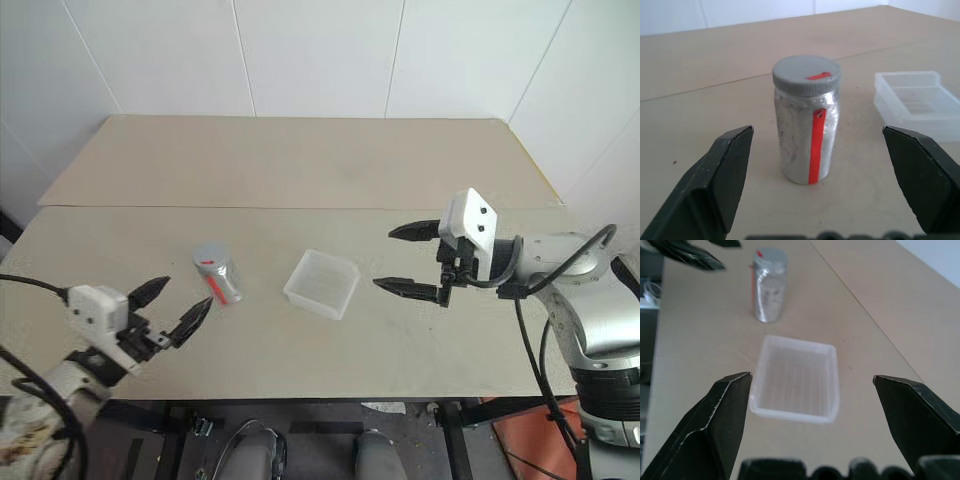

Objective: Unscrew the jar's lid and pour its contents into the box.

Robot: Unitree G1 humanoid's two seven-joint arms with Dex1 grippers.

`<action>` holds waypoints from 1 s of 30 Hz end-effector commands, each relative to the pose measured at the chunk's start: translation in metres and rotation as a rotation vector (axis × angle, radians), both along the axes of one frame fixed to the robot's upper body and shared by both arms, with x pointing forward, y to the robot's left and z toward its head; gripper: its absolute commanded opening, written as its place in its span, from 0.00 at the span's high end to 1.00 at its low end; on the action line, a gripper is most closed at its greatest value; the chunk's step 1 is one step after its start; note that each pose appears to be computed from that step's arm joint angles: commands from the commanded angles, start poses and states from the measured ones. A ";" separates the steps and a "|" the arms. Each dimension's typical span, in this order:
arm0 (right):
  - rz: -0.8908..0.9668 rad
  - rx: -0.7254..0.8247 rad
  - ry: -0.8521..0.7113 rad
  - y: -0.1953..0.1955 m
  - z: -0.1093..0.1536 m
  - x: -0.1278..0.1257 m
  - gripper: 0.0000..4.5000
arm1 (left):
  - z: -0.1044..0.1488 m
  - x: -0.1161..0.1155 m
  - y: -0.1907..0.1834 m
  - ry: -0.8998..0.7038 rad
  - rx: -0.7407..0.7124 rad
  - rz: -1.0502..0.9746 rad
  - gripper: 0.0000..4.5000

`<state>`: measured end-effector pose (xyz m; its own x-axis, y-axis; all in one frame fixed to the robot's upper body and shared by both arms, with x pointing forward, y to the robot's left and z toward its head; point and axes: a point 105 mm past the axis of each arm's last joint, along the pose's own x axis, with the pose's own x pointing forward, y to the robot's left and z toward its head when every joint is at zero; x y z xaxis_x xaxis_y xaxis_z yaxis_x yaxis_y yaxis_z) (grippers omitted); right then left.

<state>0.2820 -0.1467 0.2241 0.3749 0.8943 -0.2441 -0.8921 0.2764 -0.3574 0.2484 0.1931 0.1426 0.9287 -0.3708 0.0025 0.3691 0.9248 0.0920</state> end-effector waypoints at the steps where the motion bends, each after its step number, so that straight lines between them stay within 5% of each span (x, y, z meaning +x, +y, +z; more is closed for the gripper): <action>1: 0.039 -0.002 -0.032 0.009 0.008 -0.007 0.00 | 0.006 0.008 -0.005 -0.052 0.016 0.083 0.00; 18: 0.052 -0.015 -0.082 0.006 0.019 -0.014 0.00 | -0.005 0.051 -0.027 -0.080 -0.011 0.273 0.00; 30: 0.044 -0.028 -0.100 -0.001 0.023 -0.015 0.00 | -0.008 0.056 -0.040 -0.107 -0.037 0.373 0.00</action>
